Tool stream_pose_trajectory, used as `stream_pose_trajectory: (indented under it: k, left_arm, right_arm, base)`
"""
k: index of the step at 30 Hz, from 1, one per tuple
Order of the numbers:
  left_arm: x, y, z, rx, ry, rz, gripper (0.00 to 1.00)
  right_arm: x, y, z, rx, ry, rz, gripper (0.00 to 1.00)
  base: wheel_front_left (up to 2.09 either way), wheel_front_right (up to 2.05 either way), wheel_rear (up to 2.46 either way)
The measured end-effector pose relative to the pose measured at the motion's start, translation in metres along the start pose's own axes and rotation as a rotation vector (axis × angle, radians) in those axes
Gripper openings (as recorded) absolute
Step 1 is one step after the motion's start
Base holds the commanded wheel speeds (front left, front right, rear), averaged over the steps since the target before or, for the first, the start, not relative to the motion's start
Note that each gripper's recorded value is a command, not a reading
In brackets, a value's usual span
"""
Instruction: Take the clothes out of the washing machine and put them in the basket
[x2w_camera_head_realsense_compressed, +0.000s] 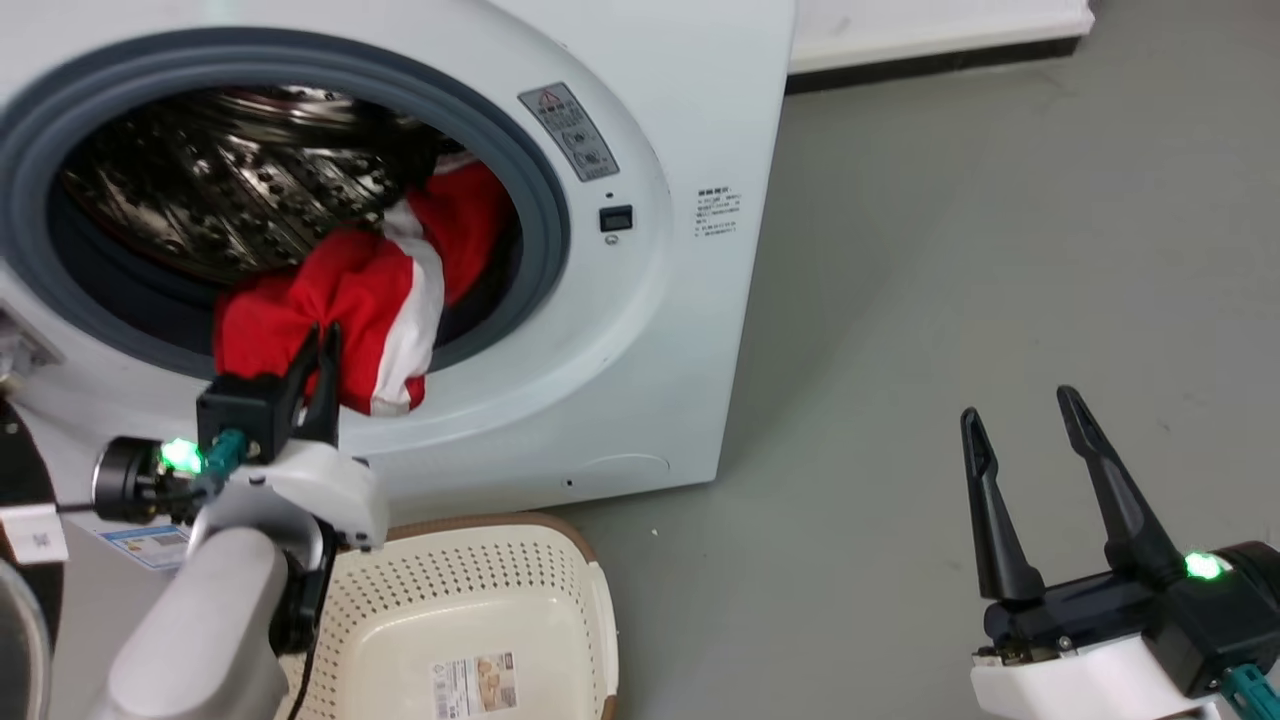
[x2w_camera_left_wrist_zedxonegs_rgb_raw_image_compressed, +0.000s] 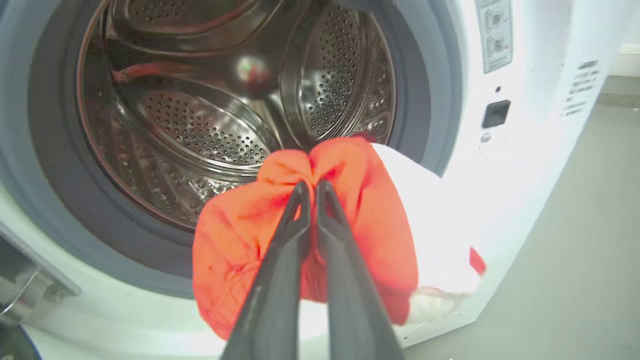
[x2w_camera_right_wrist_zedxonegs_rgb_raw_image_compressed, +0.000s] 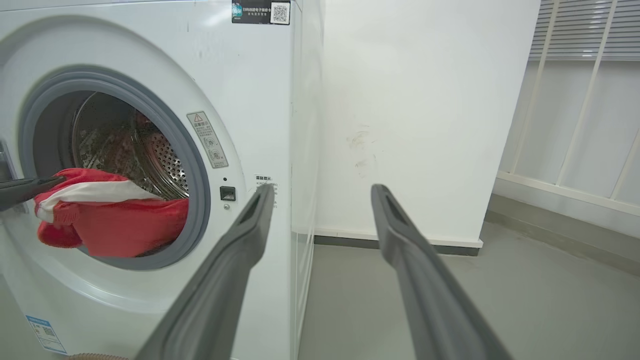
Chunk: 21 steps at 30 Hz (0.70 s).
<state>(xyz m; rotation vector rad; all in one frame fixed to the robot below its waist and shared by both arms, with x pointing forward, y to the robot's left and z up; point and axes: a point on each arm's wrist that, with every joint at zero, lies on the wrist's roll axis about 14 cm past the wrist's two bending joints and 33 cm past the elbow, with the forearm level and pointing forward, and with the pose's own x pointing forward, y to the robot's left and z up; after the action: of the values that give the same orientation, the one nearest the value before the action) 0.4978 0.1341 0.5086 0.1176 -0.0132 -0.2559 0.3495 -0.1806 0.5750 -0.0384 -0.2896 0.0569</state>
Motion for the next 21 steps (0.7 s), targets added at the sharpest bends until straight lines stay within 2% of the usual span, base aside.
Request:
stream_pose_trajectory:
  k: [12,21]
  left_arm:
    - [-0.072,-0.011,0.015,0.012,-0.048,0.008,0.00]
    - [-0.108,-0.030,-0.013,-0.035,0.043,0.000,0.00]
  right_arm:
    - [-0.020,0.014,0.015,0.013,-0.034,0.035,1.00]
    - [-0.024,0.017,0.019,0.017,-0.043,0.043,1.00]
  base:
    - [0.00,0.00,0.00]
    - [0.00,0.00,0.00]
